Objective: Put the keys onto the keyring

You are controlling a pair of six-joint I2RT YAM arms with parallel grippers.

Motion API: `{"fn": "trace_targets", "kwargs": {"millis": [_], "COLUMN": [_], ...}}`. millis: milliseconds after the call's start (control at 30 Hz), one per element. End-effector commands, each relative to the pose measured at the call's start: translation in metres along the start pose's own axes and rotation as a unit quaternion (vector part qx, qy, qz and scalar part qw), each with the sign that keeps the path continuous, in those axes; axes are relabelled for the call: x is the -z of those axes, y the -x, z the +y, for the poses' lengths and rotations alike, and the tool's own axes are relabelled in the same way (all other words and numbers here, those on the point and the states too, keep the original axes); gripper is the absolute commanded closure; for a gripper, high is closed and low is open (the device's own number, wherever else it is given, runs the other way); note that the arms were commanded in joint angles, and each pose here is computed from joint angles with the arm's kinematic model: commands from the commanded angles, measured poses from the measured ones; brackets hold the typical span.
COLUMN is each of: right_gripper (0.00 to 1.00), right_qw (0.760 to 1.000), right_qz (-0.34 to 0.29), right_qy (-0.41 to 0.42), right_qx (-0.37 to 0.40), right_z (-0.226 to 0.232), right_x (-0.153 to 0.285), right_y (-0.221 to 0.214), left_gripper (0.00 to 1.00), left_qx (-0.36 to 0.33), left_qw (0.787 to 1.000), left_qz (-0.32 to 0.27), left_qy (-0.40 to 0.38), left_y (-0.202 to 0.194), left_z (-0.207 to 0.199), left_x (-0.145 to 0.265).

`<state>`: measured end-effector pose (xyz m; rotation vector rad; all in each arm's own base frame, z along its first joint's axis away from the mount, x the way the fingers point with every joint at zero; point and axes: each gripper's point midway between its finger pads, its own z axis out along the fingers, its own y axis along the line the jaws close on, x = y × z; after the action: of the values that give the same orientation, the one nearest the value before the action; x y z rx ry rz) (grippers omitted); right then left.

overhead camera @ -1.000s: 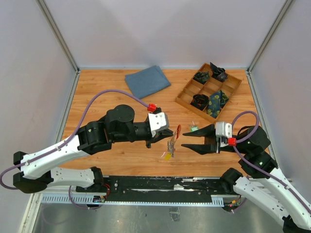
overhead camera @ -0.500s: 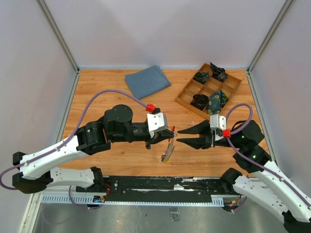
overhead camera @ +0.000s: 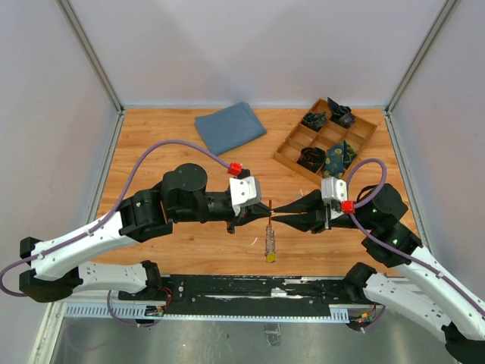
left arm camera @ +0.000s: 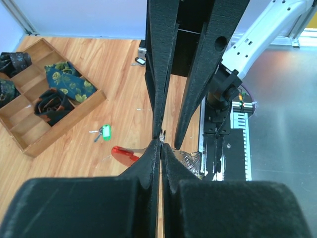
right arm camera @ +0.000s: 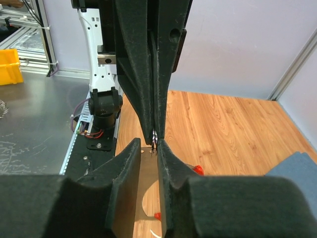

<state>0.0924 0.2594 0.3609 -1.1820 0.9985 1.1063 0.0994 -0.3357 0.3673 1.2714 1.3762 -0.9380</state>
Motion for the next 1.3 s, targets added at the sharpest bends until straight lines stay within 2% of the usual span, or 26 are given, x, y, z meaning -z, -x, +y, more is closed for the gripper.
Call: {"fn": "trace_targets", "kwargs": {"millis": [0, 133, 233, 300, 400, 467, 533, 700, 867, 1033, 1267], "right_gripper": [0.82, 0.98, 1.0, 1.0, 1.0, 1.0, 1.0, 1.0, 1.0, 1.0, 1.0], "right_qw": [1.0, 1.0, 0.999, 0.999, 0.999, 0.999, 0.997, 0.986, 0.97, 0.962, 0.961], "right_qz": [-0.003, 0.008, 0.018, 0.018, 0.003, -0.024, -0.059, -0.151, -0.226, -0.254, -0.261], "right_qy": [0.015, 0.016, 0.01, 0.01, 0.006, 0.007, 0.006, 0.007, -0.003, 0.0, 0.007], "right_qx": [0.019, 0.025, 0.027, 0.026, 0.031, 0.04, 0.052, 0.071, 0.084, 0.097, 0.089], "right_z": [0.005, 0.005, 0.004, 0.005, 0.005, 0.007, 0.009, 0.015, 0.015, 0.018, 0.016], "right_x": [-0.002, -0.001, 0.001, 0.002, 0.003, 0.004, 0.005, 0.009, 0.015, 0.018, 0.011], "right_y": [0.013, 0.011, 0.012, 0.016, 0.026, 0.039, 0.054, 0.091, 0.122, 0.134, 0.135], "left_gripper": [1.0, 1.0, 0.99, 0.94, 0.8, 0.73, 0.7, 0.68, 0.68, 0.68, 0.68], "left_qx": [-0.01, -0.012, -0.011, -0.009, -0.002, 0.004, 0.014, 0.038, 0.048, 0.047, 0.037], "left_qw": [0.999, 0.999, 0.999, 0.999, 0.998, 0.996, 0.993, 0.983, 0.98, 0.978, 0.973], "left_qz": [-0.035, -0.035, -0.036, -0.04, -0.067, -0.09, -0.119, -0.18, -0.19, -0.2, -0.225], "left_qy": [-0.007, -0.005, -0.003, -0.002, -0.004, -0.002, 0.0, -0.005, -0.014, -0.022, -0.021], "left_y": [0.02, 0.021, 0.022, 0.025, 0.039, 0.05, 0.061, 0.079, 0.081, 0.087, 0.1], "left_z": [-0.004, -0.004, -0.003, -0.003, -0.005, -0.006, -0.008, -0.014, -0.017, -0.019, -0.017], "left_x": [0.006, 0.007, 0.008, 0.01, 0.017, 0.024, 0.034, 0.052, 0.052, 0.05, 0.048]}}
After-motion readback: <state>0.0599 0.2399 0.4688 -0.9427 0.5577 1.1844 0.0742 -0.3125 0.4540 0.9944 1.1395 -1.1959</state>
